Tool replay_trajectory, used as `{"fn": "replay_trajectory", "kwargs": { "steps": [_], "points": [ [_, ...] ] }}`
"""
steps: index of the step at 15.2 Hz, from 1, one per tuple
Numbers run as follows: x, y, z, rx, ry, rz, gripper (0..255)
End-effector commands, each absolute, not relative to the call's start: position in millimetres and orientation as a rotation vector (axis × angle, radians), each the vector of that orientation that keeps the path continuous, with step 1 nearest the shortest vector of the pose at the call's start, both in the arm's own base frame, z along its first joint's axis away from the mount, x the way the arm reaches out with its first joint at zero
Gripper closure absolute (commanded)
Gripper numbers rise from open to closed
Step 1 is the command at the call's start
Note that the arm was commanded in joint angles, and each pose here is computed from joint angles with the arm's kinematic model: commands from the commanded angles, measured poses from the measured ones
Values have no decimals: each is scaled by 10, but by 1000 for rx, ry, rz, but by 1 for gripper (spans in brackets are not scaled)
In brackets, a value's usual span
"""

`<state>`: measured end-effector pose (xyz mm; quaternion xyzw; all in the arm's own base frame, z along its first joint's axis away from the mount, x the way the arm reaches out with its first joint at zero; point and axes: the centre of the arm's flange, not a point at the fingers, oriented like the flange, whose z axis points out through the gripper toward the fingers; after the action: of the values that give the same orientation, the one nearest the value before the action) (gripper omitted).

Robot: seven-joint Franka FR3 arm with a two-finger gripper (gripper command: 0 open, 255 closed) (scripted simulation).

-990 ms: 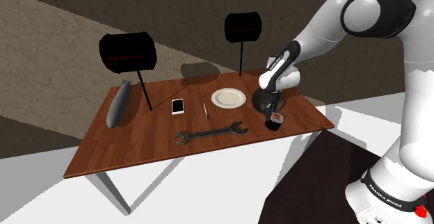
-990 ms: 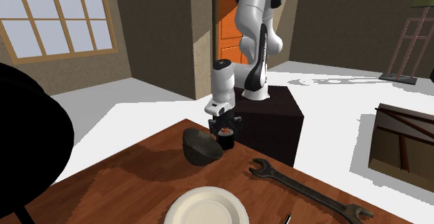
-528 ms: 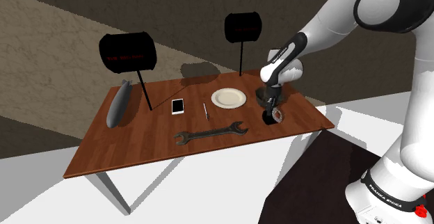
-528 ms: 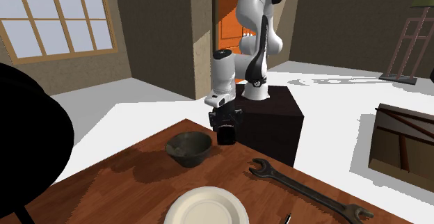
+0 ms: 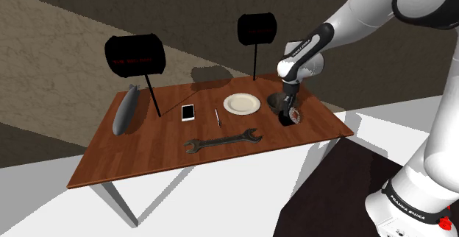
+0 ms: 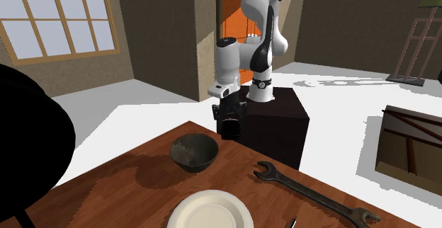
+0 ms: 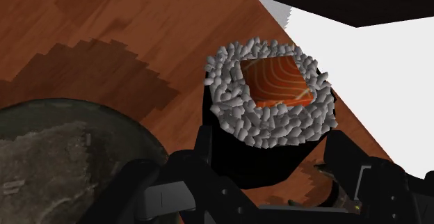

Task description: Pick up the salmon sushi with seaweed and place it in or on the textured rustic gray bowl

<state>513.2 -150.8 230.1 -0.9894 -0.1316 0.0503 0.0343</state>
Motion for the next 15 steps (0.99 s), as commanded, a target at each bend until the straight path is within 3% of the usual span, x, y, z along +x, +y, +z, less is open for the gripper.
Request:
{"fn": "replay_trajectory", "kwargs": {
  "steps": [1, 15],
  "points": [
    [5124, -1509, 2410, -3042, -404, 155, 255],
    [5124, -1509, 3107, -3042, -404, 155, 255]
  ]
}}
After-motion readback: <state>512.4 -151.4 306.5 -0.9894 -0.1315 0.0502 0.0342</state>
